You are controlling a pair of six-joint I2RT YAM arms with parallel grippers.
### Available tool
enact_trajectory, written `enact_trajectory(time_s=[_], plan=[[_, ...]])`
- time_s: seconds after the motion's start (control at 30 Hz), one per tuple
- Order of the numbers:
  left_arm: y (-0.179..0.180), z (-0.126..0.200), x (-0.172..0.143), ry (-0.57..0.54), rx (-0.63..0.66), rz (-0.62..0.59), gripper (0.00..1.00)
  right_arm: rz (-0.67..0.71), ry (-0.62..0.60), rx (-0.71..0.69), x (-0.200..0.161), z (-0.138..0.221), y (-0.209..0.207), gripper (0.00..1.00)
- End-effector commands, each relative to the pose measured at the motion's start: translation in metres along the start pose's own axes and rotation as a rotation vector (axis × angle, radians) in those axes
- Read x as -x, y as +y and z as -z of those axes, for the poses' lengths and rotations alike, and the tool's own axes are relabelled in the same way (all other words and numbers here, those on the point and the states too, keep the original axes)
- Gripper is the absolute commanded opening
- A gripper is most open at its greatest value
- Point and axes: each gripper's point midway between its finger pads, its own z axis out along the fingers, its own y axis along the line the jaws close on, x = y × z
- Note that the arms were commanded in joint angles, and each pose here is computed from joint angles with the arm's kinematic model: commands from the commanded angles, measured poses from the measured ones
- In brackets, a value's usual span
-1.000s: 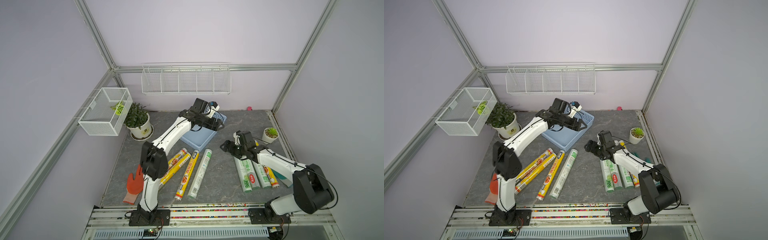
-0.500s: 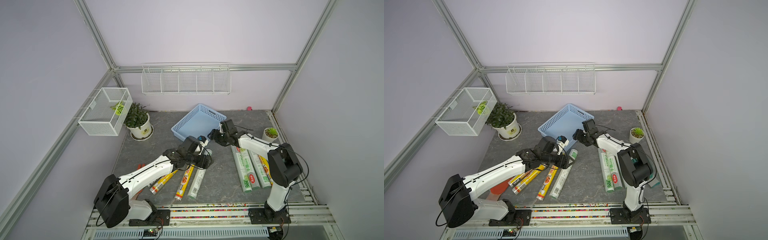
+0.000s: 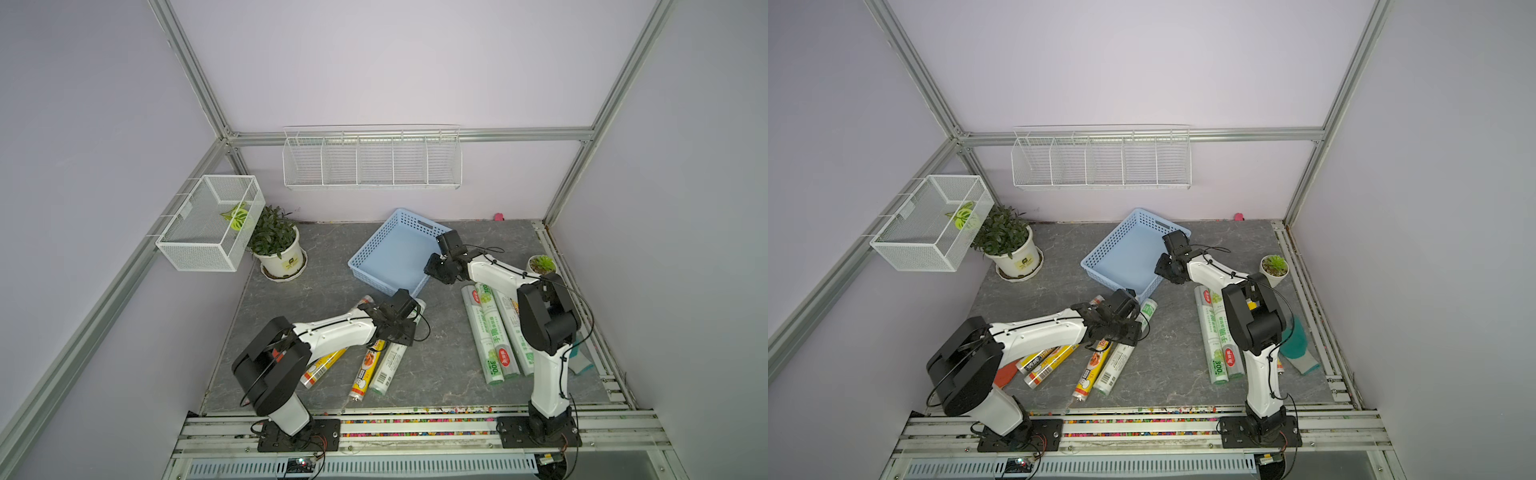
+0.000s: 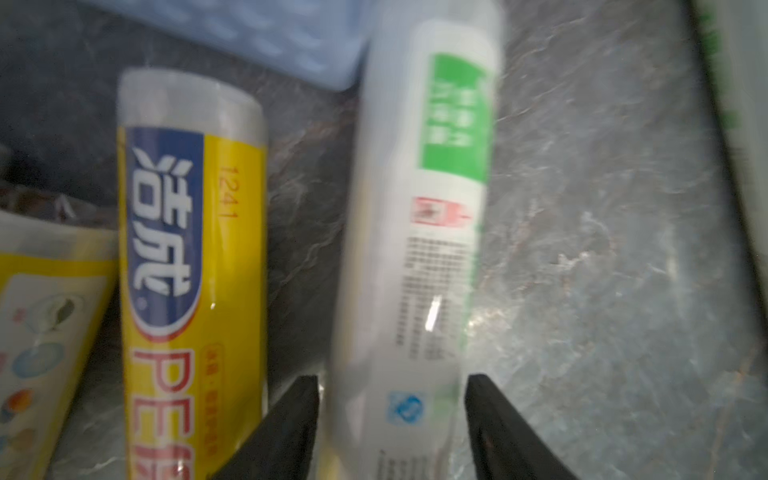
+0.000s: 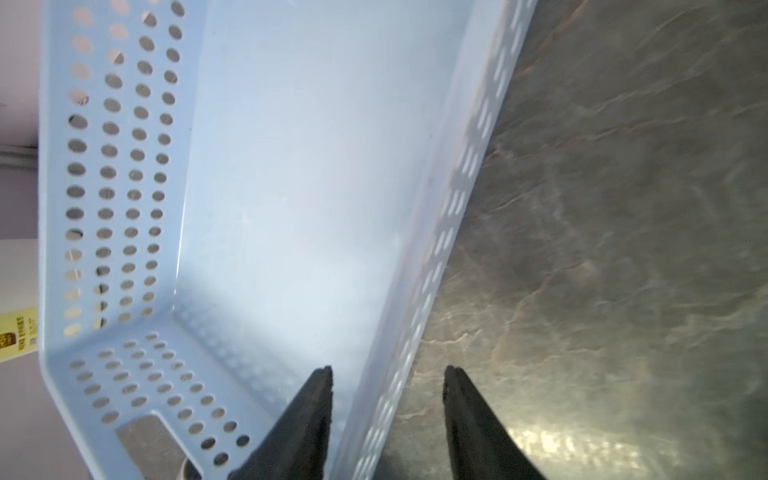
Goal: Put the plastic wrap into the basket
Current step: Adjust the plastic wrap at the center of the board.
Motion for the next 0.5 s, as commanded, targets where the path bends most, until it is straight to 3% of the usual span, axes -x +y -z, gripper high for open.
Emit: enact_trajectory(time_s=[0.0, 0.23, 0.47], plan=[[0.020, -0.010, -0.002, 0.018, 0.126, 0.058, 0.50, 0.014, -0.001, -0.117, 0.013, 0.000, -0.039, 0.44], [0.047, -0.015, -0.015, 0.019, 0.258, 0.134, 0.37, 0.047, 0.009, -0.151, 0.036, 0.006, -0.066, 0.38], [0.068, -0.006, -0.019, 0.000, 0.355, 0.169, 0.33, 0.125, 0.052, -0.136, 0.041, 0.001, -0.063, 0.38]])
